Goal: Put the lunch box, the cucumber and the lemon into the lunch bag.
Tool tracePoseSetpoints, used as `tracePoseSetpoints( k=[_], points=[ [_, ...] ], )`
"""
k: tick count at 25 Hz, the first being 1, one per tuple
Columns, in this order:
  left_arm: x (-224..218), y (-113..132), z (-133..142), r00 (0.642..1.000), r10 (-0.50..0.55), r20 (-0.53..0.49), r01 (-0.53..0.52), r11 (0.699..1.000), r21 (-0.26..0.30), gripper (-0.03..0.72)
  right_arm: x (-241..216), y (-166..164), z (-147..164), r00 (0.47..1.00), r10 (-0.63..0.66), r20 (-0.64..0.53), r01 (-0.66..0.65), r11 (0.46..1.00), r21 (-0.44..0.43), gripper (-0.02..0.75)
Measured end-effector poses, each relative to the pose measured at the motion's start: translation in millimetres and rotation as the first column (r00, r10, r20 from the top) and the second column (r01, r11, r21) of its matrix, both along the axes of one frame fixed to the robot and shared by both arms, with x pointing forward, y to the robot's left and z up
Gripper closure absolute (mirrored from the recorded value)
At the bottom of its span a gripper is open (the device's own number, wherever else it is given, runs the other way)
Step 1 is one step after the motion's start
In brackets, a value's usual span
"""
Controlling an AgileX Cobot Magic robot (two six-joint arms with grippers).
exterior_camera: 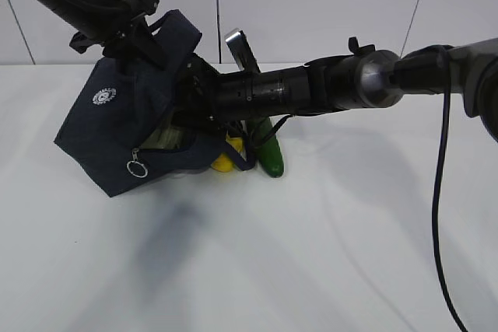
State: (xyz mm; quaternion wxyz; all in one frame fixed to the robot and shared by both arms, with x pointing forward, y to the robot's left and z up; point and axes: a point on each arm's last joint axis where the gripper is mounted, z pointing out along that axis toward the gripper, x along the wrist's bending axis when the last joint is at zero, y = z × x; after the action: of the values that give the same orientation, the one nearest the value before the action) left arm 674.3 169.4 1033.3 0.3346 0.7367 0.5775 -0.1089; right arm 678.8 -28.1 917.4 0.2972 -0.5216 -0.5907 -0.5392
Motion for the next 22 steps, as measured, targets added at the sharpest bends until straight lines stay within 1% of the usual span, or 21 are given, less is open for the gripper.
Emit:
tracePoseSetpoints(
  k=[5, 8, 10, 14, 18, 22],
  points=[
    [0, 0, 0, 1.0, 0.0, 0.0, 0.0, 1.0, 0.0, 0.682, -1, 0, 1, 1.0, 0.015, -0.002, -0.015, 1.0, 0.01, 0.317],
    [-1, 0, 0, 1.0, -0.005, -0.004, 0.005, 1.0, 0.002, 0.682, -4, 1, 3, 0.997, 0.06, 0.044, -0.061, 0.998, 0.019, 0.317],
    [-1, 1, 0, 1.0, -0.005, -0.008, 0.005, 1.0, 0.002, 0.682, -6, 1, 2, 0.994, 0.09, 0.064, -0.091, 0.996, 0.01, 0.317],
    [1, 8, 1, 1.0, 0.01, -0.022, -0.01, 1.0, -0.019, 0.682, -7, -5, 4, 0.986, 0.135, 0.095, -0.132, 0.99, -0.04, 0.317],
    [2, 19, 1, 0.999, 0.028, -0.037, -0.029, 0.999, -0.03, 0.682, -9, -12, 20, 0.975, 0.174, 0.137, -0.16, 0.981, -0.107, 0.317],
    [2, 26, 1, 0.998, 0.03, -0.054, -0.032, 0.999, -0.034, 0.682, -11, -22, 33, 0.967, 0.205, 0.149, -0.177, 0.967, -0.182, 0.317]
  ],
)
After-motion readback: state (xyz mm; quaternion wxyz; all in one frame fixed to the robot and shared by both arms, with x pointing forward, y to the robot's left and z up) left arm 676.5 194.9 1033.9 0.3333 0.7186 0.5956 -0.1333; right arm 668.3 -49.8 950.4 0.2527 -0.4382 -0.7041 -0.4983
